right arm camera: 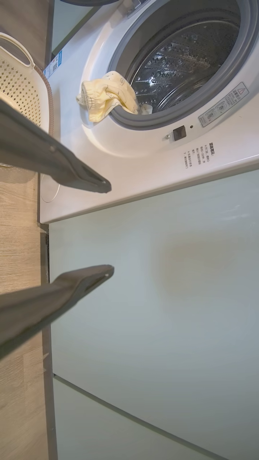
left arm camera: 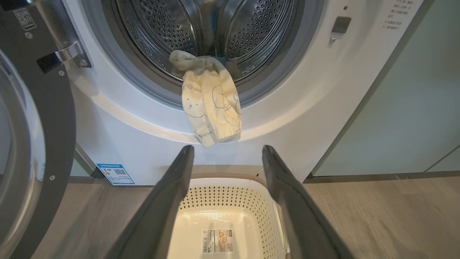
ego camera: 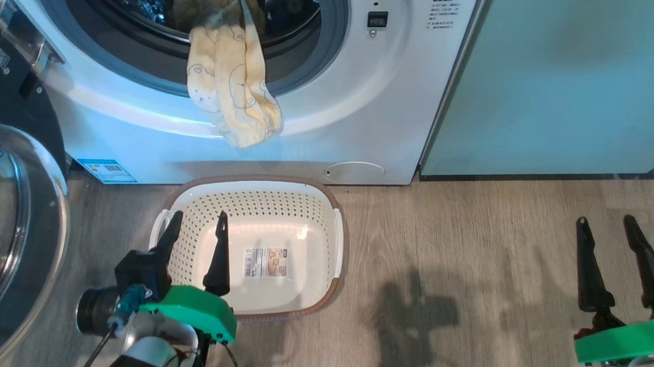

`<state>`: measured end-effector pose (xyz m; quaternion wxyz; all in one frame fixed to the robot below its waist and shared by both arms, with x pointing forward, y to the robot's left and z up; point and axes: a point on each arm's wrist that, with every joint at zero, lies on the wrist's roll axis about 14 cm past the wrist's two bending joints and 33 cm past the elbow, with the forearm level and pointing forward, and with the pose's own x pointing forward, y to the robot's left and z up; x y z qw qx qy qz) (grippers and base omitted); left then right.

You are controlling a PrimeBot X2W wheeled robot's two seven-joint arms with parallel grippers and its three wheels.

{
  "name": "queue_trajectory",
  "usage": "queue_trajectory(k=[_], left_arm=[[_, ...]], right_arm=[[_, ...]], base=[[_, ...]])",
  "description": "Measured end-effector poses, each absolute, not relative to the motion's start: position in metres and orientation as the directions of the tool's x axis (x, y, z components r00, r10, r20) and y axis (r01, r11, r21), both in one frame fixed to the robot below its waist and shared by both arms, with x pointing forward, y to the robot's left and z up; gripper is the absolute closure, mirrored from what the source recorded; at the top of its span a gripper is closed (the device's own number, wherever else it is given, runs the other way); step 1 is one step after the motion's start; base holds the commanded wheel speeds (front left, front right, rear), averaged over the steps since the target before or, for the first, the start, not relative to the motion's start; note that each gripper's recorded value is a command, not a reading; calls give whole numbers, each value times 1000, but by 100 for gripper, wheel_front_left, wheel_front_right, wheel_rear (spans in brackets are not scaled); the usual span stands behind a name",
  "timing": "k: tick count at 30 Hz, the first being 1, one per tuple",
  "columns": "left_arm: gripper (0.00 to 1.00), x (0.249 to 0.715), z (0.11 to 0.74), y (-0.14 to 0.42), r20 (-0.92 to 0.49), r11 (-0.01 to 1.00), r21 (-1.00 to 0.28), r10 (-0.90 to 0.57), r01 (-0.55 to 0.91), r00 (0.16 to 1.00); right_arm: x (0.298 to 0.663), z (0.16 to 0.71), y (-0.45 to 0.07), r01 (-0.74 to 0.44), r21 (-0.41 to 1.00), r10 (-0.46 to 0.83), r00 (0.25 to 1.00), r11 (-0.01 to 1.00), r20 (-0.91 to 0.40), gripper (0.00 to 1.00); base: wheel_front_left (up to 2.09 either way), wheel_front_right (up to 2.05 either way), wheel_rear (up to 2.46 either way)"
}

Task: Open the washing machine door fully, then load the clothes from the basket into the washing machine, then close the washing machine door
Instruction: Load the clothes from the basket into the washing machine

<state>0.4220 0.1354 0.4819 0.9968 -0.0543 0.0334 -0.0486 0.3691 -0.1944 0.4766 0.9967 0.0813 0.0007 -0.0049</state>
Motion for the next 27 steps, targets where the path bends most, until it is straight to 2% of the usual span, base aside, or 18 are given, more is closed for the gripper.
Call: queue_trajectory(k=[7,13,18,27], left_arm=[[0,437,466,134,-103,989,-113,-105,93,989],[0,469,457,125,-104,985,-125,-133,120,986],[0,494,432,113,-154,977,-155,-168,145,974],[0,551,384,101,-251,976,-131,-203,174,947]], right_arm=[[374,467,-192,9,164,-4,1000,986,-31,0],[389,462,-195,18,177,-12,999,984,-35,0],[396,451,-203,48,185,-38,997,982,-61,0],[409,432,-221,113,208,-93,990,972,-101,0]], base=[[0,0,0],[0,0,0],[0,0,0],[0,0,0]])
